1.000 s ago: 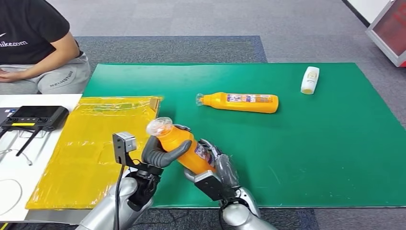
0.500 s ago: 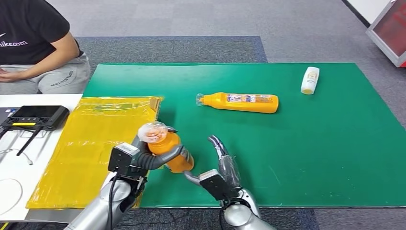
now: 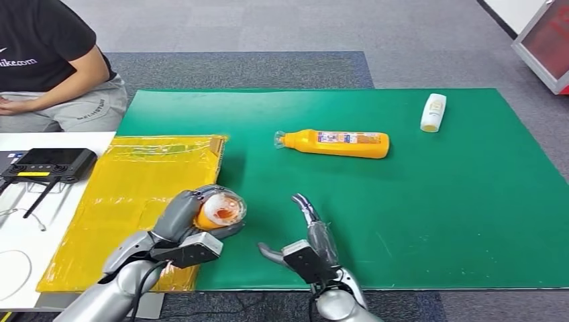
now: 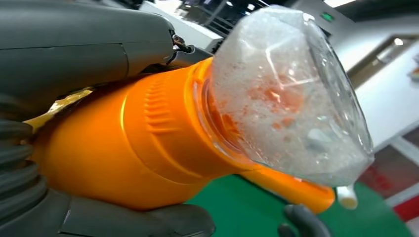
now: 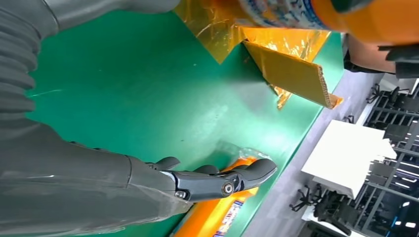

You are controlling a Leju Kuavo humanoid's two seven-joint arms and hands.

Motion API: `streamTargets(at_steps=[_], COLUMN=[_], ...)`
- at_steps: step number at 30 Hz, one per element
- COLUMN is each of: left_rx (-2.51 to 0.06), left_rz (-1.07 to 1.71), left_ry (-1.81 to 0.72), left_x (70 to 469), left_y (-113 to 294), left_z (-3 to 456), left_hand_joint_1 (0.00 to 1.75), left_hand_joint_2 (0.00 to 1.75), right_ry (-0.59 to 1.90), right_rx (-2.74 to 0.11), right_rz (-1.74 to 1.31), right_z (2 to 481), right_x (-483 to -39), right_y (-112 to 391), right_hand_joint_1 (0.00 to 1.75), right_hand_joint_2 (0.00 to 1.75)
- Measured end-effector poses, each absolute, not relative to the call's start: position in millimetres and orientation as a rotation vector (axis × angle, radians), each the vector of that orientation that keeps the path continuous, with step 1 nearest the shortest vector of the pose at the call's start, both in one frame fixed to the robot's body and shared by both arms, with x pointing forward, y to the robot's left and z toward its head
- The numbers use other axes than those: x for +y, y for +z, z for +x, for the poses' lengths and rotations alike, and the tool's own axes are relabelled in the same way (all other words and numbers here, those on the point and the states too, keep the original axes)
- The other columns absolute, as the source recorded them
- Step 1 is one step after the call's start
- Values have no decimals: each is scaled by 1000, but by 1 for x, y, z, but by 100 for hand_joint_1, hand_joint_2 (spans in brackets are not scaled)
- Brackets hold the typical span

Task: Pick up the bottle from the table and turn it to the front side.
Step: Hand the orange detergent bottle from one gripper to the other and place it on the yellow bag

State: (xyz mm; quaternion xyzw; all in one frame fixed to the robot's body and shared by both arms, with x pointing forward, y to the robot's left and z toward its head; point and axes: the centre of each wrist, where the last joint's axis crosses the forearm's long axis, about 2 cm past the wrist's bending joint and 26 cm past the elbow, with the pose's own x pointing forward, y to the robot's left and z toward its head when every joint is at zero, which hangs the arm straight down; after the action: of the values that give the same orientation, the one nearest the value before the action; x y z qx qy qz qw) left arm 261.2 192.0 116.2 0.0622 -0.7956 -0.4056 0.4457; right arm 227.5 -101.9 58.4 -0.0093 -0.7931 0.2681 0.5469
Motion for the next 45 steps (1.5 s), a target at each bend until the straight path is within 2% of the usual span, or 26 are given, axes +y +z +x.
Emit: streamTargets(at_steps=[7,21,37,38,41,42,44,45], left_rx=[-1879,-1736,-1641,-1638,-1629,-1625,-1605,-1591], left_rz=[197,199,175,178,189,191,191,188], left_ry=[-1123,-1063,-1033,-1032,-1031,-1031,-1034,-1037], left_x=[213,237,221,220,217,216,213,212], left_y=[119,111,97,96,95,94,90,86], left_z=[270,295,314,314,315,315,313,311], left_hand_joint_1=[175,175,172,151,37,14,0,0], left_hand_joint_2=[175,175,175,175,175,175,175,175], right_ry=[624,592,592,593,597,598,600,602], right_rx=[-1877,-1845,-1814,-1815,-1822,-1825,-1828,-1828], right_rz=[-21,17,43,42,42,42,44,45], right_z=[228,229,233,233,236,237,238,239], right_x=[-104,-103,-98,-98,-96,-95,-93,-92], right_y=[57,55,55,55,58,59,61,62], right_hand_joint_1=[0,0,0,0,0,0,0,0], right_hand_joint_2=[175,175,175,175,175,175,175,175])
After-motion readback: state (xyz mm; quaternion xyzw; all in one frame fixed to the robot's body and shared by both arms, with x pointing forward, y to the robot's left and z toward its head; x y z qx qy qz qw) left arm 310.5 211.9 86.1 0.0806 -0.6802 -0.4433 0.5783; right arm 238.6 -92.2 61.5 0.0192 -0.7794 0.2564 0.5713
